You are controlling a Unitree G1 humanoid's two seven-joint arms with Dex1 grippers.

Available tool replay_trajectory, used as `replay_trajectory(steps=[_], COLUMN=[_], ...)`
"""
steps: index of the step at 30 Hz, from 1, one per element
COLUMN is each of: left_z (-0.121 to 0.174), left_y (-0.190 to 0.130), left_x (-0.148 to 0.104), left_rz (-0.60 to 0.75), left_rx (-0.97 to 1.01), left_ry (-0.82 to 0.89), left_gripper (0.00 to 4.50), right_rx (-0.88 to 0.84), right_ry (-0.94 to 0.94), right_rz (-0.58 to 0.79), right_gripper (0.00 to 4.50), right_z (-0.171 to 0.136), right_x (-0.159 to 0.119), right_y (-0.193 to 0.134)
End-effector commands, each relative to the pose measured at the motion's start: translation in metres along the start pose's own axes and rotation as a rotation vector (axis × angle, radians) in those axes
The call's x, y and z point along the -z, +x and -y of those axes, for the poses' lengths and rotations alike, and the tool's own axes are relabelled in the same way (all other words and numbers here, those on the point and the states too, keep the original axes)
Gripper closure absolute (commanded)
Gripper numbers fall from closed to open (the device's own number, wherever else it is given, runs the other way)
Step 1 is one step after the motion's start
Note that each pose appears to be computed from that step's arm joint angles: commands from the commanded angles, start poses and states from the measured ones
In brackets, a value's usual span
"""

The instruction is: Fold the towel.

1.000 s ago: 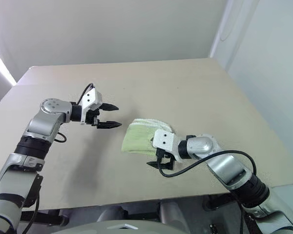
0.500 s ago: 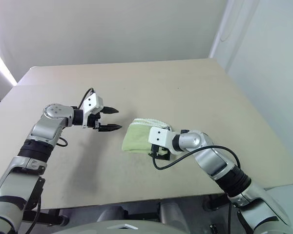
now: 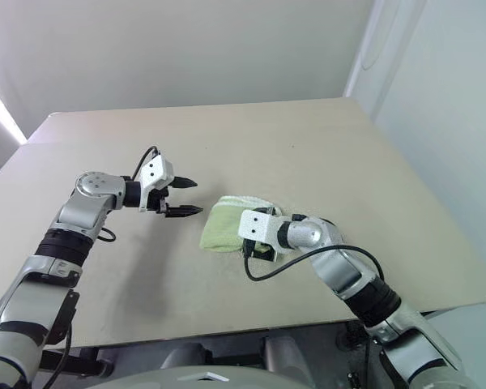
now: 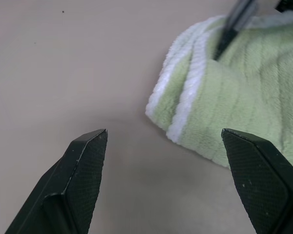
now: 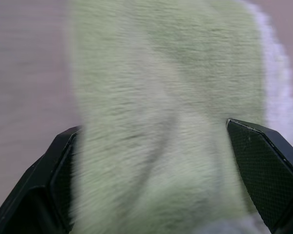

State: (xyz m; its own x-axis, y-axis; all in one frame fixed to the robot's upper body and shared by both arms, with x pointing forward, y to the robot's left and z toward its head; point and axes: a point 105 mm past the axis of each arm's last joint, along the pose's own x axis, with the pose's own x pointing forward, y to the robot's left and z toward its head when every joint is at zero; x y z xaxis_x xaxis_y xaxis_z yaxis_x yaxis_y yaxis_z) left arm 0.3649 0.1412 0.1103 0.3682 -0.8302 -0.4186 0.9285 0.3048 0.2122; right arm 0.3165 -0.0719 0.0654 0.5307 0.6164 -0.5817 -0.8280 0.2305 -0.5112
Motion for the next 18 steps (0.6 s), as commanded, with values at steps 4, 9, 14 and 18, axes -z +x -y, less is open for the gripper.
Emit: replay_trajectory(steps=[4,9,14,18], left_z=[-0.002,-0.001,-0.005,-0.004], left_y=[-0.008,-0.013,-0.012,-0.011], left_x=[-0.016,-0.012,-0.014,-0.012], left_rz=[0.026,-0.003,0.003,-0.013], left_rx=[0.025,0.035,0.013,0.011], left_ry=[0.039,0.052,0.052,0.062], left_gripper=[0.56,0.53,0.53,0.53], right_rx=[0.049,0.032,0.087,0.134], right_ry=[-0.033,-0.059,-0.068,-0.07], right_rz=[-0.034,0.017,0.019,0.007], right_gripper=[0.0,0.57,2.35,2.67], right_z=[0.012,0.007,0.015,0.023], right_x=[0.006,-0.004,-0.008,-0.006], right_y=[-0.005,-0.007,-0.005,-0.005])
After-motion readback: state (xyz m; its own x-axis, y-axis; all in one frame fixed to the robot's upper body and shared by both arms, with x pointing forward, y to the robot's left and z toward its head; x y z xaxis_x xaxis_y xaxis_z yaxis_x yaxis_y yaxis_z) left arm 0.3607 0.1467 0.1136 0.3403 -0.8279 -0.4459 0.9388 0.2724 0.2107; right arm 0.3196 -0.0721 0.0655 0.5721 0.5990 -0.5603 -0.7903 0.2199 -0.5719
